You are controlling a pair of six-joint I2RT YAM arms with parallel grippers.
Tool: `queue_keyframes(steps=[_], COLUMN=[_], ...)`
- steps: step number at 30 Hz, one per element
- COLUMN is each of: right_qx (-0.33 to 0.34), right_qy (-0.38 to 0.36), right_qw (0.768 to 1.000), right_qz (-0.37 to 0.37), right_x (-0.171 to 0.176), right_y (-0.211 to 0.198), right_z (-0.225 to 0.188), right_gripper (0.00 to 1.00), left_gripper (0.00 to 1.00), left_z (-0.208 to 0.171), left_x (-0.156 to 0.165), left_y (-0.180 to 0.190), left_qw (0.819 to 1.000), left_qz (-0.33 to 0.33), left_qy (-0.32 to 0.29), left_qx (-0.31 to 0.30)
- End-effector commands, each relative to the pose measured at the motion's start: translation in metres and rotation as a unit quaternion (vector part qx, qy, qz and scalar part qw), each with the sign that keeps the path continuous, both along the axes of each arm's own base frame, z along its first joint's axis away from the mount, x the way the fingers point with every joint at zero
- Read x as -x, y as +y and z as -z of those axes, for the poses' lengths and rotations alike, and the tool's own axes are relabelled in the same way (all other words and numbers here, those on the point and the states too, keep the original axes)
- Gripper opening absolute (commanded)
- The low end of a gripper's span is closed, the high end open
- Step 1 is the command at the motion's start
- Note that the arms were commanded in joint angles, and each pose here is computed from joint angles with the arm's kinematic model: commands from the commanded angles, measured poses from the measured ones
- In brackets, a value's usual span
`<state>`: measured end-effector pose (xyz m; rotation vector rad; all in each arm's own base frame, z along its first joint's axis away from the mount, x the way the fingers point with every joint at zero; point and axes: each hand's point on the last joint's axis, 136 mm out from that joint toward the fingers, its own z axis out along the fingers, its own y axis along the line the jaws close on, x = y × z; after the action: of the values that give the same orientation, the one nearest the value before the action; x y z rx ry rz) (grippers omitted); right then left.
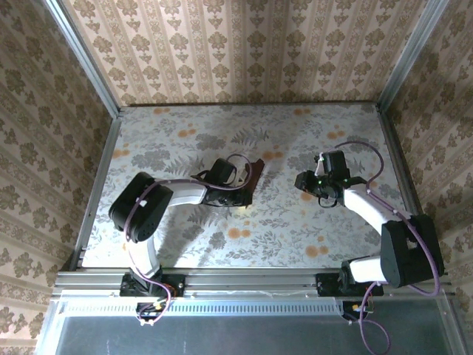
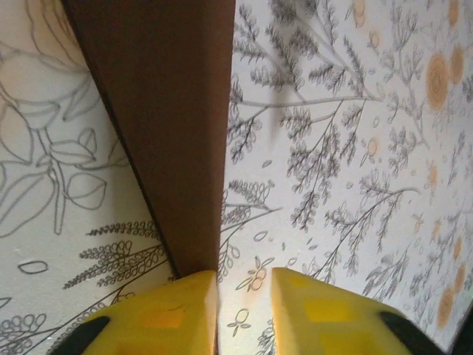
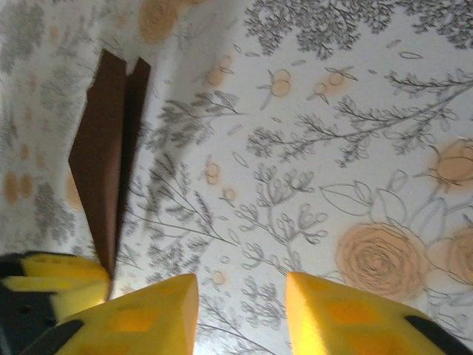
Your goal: Fold a paper plane with a square sheet of paper (fold left side to right side)
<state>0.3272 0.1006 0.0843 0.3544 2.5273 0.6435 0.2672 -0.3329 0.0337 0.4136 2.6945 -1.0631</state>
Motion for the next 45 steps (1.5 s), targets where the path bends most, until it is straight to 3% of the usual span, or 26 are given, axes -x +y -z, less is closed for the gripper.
queue_keyframes(steps=[1, 9, 18, 24, 26, 34, 45], right_qx=[0.041, 0.083, 0.165, 0.23, 0.236, 0.257, 0.266], right_qy=[0.02, 0.05, 0.06, 0.073, 0.072, 0.059, 0.043], right_qw=[0.999, 0.995, 0.984, 0.97, 0.968, 0.958, 0.948], right_qz=[0.002, -0.004, -0.019, -0.035, -0.047, -0.11, -0.167], right_x=[0.014, 0.025, 0.027, 0.023, 0.021, 0.007, -0.032], right_y=[-0.014, -0.022, -0.016, -0.004, 0.007, 0.067, 0.141], right_z=[0.01, 0.011, 0.001, -0.001, -0.002, -0.004, 0.007], right_gripper=[0.45, 0.66, 0.87, 0.97, 0.99, 1.0, 1.0], left_gripper=[0.36, 0.48, 0.65, 0.83, 1.0, 1.0, 1.0], left_z=[-0.033, -0.071, -0.108, -0.119, -0.121, -0.125, -0.117], left_x=[-0.01, -0.017, -0.019, -0.022, -0.022, -0.017, -0.007], left_y=[0.0, 0.024, 0.083, 0.13, 0.141, 0.169, 0.18], left_qw=[0.997, 0.983, 0.943, 0.917, 0.913, 0.905, 0.913], left_qz=[0.011, 0.004, -0.043, -0.114, -0.132, -0.18, -0.186], left_qy=[-0.071, -0.181, -0.31, -0.35, -0.354, -0.364, -0.346], left_qx=[-0.014, -0.039, -0.109, -0.155, -0.154, -0.124, -0.11])
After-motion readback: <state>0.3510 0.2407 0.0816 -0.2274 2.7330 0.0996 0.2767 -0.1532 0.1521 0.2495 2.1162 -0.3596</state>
